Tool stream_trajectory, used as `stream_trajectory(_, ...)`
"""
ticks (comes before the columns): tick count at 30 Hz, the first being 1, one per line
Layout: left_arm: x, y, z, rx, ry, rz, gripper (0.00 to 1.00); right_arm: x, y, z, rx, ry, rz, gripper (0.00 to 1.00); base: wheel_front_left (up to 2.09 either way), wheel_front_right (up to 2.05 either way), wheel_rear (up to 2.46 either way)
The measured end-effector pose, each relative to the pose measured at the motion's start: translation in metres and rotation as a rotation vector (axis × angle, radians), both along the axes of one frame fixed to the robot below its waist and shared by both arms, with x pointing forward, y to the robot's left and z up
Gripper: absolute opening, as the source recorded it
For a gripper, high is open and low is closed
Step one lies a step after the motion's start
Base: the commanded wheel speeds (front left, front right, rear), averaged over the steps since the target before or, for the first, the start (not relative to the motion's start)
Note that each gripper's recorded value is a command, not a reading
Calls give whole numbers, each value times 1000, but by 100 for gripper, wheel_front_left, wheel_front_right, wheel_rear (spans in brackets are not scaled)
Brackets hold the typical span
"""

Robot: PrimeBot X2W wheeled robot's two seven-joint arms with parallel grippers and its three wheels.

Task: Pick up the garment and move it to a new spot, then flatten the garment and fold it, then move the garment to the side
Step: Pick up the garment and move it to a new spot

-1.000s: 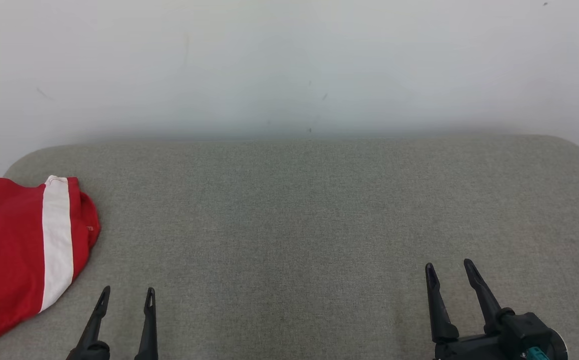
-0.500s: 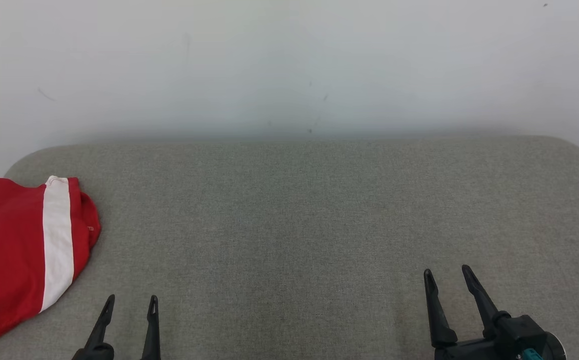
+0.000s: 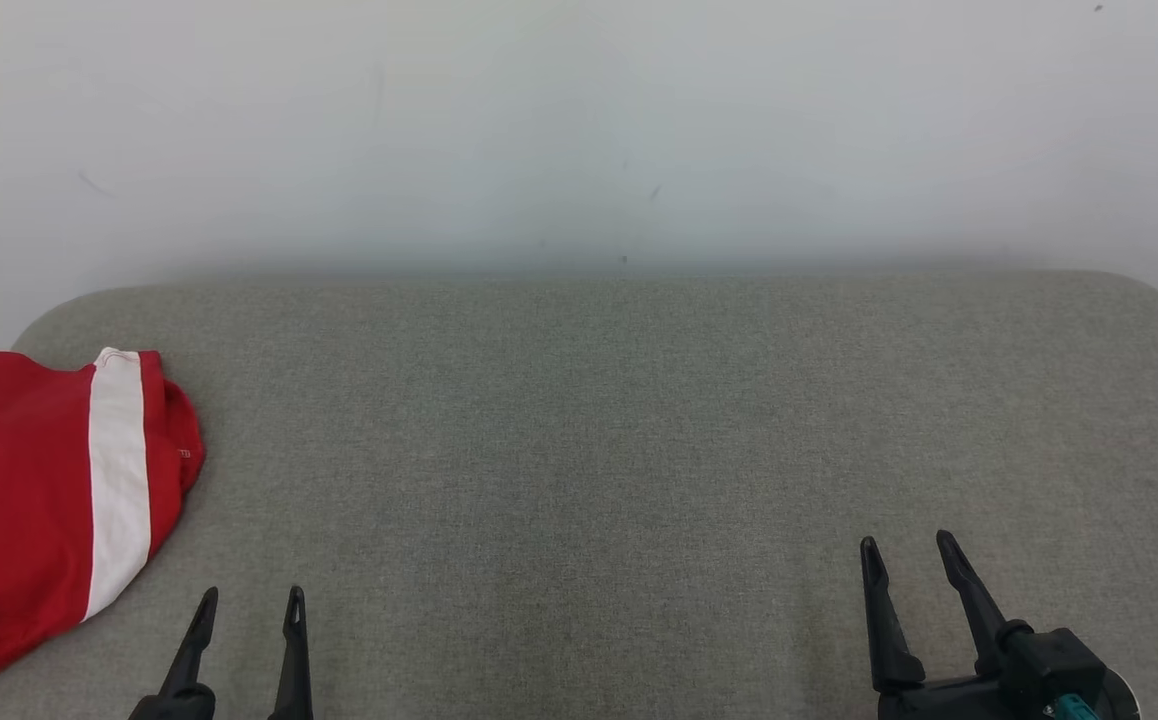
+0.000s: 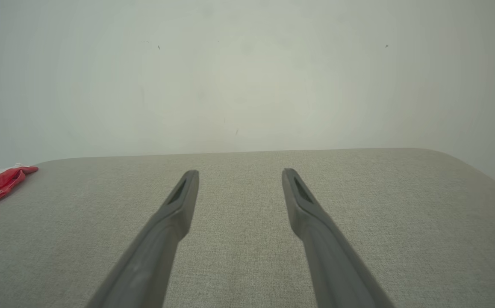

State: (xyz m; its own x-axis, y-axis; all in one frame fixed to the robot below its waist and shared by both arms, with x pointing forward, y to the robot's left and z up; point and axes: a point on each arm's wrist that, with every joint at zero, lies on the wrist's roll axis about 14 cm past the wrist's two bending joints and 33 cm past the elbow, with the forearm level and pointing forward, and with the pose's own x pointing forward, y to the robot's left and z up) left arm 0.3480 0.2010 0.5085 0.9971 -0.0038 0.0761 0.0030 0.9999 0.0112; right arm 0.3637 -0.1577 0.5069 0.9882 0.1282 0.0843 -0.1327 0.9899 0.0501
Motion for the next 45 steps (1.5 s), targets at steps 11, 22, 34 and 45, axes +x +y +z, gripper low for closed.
stream_trajectory(11,-1,7,0,-3,1,23,100,3,3,-1,8,3,10,100,0,0,0)
stream_trajectory(22,-21,41,-3,-1,8,146,100,17,35,-7,21,27,100,100,0,0,0)
stream_trajectory(34,-71,99,-8,-4,23,361,100,33,94,-11,21,43,266,100,0,0,0)
stream_trajectory(45,-130,146,-11,-9,30,588,100,39,159,-12,17,47,444,100,0,0,0)
